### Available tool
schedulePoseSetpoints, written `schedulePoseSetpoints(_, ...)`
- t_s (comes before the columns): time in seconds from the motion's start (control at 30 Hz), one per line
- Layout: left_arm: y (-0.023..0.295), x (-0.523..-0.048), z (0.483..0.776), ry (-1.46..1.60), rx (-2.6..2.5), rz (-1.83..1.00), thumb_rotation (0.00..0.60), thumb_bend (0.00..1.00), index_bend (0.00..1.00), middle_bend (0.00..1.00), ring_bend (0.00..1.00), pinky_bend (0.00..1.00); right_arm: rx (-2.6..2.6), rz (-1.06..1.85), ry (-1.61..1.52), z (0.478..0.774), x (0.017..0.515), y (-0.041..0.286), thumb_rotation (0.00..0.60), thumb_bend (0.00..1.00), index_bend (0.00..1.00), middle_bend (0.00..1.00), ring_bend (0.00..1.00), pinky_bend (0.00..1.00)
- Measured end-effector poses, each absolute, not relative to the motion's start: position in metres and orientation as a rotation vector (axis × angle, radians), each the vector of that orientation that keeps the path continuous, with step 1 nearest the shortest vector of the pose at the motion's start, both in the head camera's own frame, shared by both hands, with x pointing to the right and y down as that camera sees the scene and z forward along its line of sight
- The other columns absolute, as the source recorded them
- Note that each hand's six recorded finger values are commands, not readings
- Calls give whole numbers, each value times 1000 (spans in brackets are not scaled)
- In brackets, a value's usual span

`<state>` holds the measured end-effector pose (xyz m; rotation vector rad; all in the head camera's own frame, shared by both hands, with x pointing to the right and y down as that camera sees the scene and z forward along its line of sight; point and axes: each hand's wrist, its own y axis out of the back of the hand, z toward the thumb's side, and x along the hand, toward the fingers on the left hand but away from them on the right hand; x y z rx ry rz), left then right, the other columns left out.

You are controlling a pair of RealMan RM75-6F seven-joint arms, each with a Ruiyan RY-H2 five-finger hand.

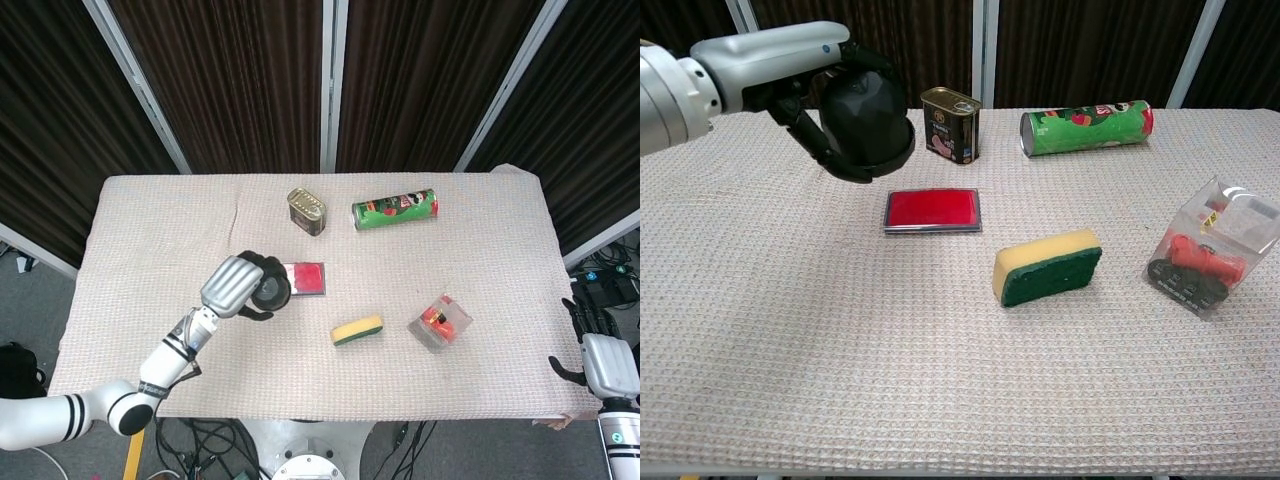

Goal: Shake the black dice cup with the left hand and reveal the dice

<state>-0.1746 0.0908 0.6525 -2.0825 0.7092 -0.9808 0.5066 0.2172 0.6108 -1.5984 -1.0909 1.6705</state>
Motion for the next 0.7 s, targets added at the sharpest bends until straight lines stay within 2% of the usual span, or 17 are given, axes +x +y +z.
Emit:
schedulePoseSetpoints(0.27, 86, -204, 663, 676, -2061, -995, 600, 244, 600, 621, 393, 305, -1599, 1676, -1078, 613, 505, 218, 600, 150, 0, 0, 0, 0)
schedulePoseSetpoints(0.43, 64, -152, 663, 634, -2077, -886, 600, 243, 600, 621, 393, 305, -1586, 1665, -1096, 608, 505, 215, 600, 151, 0, 0, 0, 0)
schedulePoseSetpoints(0.53, 66, -136, 668, 630, -2102, -862, 600, 244, 600, 621, 393, 299, -1571, 1658, -1121, 602, 509, 213, 600, 150, 0, 0, 0, 0)
schedulePoseSetpoints(0.63, 79, -160, 675, 611, -2089, -904, 600, 244, 599, 621, 393, 293, -1569, 1668, -1134, 602, 514, 214, 600, 150, 0, 0, 0, 0)
schedulePoseSetpoints(0.7, 93, -198, 679, 603, -2079, -977, 600, 244, 599, 621, 393, 293, -1577, 1683, -1127, 605, 517, 215, 600, 150, 0, 0, 0, 0)
